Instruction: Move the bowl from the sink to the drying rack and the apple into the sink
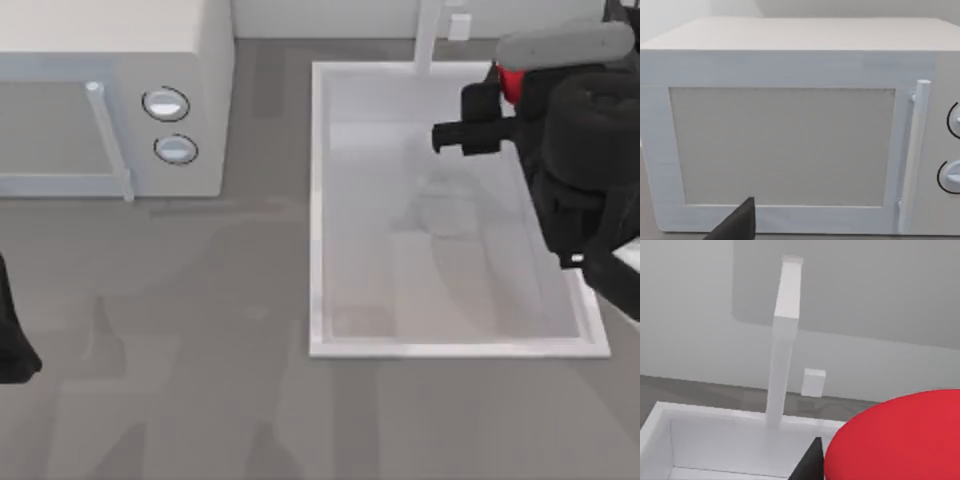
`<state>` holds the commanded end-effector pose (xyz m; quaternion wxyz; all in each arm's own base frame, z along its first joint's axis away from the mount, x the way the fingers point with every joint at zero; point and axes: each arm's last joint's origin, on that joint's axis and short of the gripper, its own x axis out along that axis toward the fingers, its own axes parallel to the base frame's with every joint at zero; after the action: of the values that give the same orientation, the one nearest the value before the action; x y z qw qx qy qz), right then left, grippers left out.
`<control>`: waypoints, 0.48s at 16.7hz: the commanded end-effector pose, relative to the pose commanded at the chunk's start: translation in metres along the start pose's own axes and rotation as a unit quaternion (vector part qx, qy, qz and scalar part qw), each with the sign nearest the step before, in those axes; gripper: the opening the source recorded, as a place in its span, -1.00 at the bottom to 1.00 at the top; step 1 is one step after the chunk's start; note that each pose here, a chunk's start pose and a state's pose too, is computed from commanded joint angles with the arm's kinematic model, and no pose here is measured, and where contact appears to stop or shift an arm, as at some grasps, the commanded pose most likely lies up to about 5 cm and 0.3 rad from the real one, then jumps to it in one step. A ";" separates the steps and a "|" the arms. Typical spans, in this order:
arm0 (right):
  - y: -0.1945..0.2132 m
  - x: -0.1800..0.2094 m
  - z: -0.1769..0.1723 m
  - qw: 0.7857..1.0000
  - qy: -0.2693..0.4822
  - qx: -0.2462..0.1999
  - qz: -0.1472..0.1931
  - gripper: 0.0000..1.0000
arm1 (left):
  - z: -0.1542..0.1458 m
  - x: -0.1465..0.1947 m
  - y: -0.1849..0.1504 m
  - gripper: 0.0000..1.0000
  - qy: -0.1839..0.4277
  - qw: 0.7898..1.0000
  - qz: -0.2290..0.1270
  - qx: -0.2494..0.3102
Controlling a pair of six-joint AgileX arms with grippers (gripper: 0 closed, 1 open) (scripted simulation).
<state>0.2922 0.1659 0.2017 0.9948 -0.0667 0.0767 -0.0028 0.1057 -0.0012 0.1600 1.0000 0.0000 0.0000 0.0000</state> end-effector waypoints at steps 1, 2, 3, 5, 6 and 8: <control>0.005 -0.006 0.001 1.000 -0.022 0.017 0.000 -1.00 | 0.000 0.000 0.000 1.00 0.000 1.000 0.000 0.000; 0.010 -0.011 0.003 0.999 -0.040 0.032 -0.001 -1.00 | 0.000 0.000 0.000 1.00 0.000 1.000 0.000 0.000; 0.013 -0.015 0.004 0.997 -0.055 0.045 -0.001 -1.00 | 0.000 0.000 0.000 1.00 0.000 1.000 0.000 0.000; 0.016 -0.022 0.006 0.995 -0.073 0.063 -0.002 -1.00 | 0.000 0.000 0.000 1.00 0.000 1.000 0.000 0.000; 0.017 -0.023 0.006 0.995 -0.076 0.067 -0.002 -1.00 | 0.000 0.000 0.000 1.00 0.000 1.000 0.000 0.000; 0.017 -0.023 0.006 0.995 -0.076 0.067 -0.002 -1.00 | 0.000 0.000 0.000 1.00 0.000 1.000 0.000 0.000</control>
<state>0.2703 0.1836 0.2090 1.0000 0.0000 0.0000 -0.0050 0.1057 -0.0012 0.1600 1.0000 0.0000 0.0000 0.0000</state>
